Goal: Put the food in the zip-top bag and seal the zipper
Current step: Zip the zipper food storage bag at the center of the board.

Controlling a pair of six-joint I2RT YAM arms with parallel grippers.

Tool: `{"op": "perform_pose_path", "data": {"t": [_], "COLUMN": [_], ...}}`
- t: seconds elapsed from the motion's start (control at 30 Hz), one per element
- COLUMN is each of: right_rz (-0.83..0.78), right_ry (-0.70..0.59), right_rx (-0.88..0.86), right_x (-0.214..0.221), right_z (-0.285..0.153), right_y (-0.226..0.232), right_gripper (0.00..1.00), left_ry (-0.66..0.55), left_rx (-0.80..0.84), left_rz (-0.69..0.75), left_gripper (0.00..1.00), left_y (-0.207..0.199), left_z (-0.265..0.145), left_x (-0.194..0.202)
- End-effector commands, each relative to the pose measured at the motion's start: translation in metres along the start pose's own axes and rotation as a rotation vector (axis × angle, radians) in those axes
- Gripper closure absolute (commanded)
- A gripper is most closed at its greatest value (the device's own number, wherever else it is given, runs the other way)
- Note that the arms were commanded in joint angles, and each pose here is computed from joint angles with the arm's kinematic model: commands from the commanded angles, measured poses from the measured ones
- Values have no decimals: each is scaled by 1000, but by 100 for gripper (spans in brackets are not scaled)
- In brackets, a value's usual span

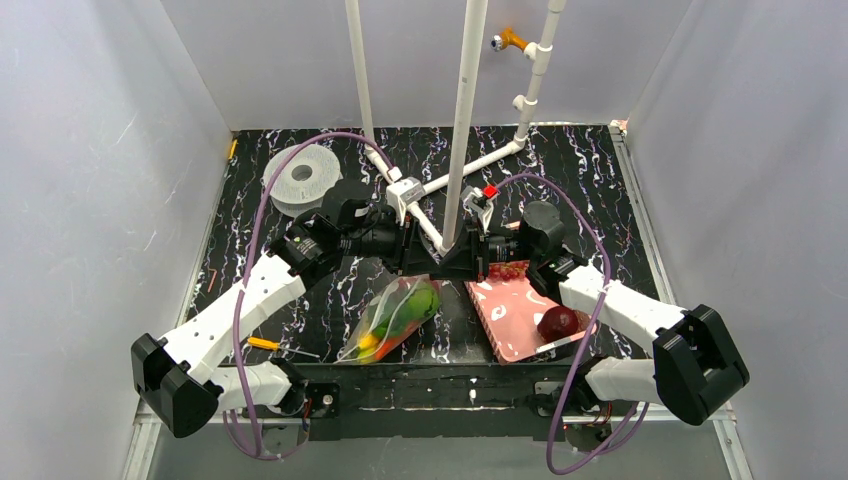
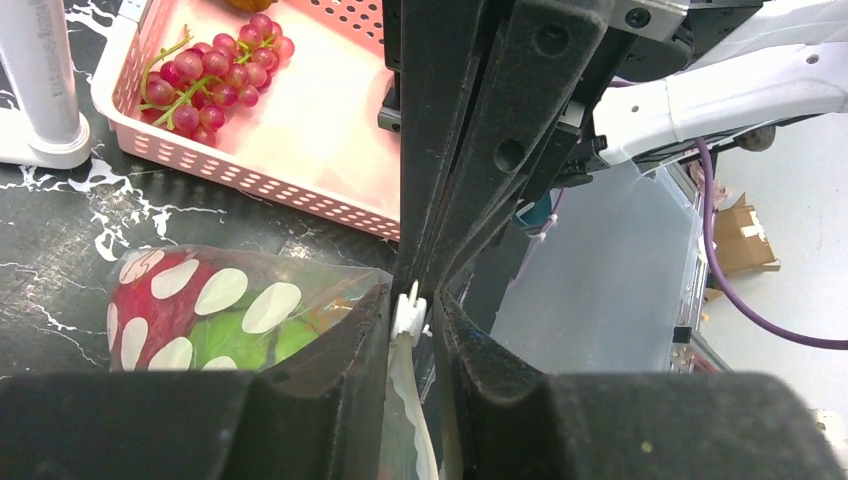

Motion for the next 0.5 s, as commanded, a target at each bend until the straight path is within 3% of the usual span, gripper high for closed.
{"op": "perform_pose_path", "data": {"t": [0.0,0.23,0.47], "right_rz": [-83,-56,59], "right_ry": [-55,-68,-172], "right_rx": [8,75,327], "right_x": [-25,-25,-27], "right_z": [2,2,-8], "right_y": [3,-4,-29], "right_gripper": [99,99,99], "left_ry": [3,-34,-36], "left_rx": [43,-11,-101], "left_rz": [17,20,12], "left_gripper": [83,100,100], "left_y": [-11,-5,5], "left_z": [-7,-11,-25], "left_x": [4,2,13]}}
Point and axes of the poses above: each gripper's point midway between its finger pads, its own z axis out along the fingers, its own y axis along the line the jaws close on, x = y × z, the point moved 3 cm from there along -z, back along the fingers, and after that the axes turned 15 degrees about -z, right-handed, at the moved point
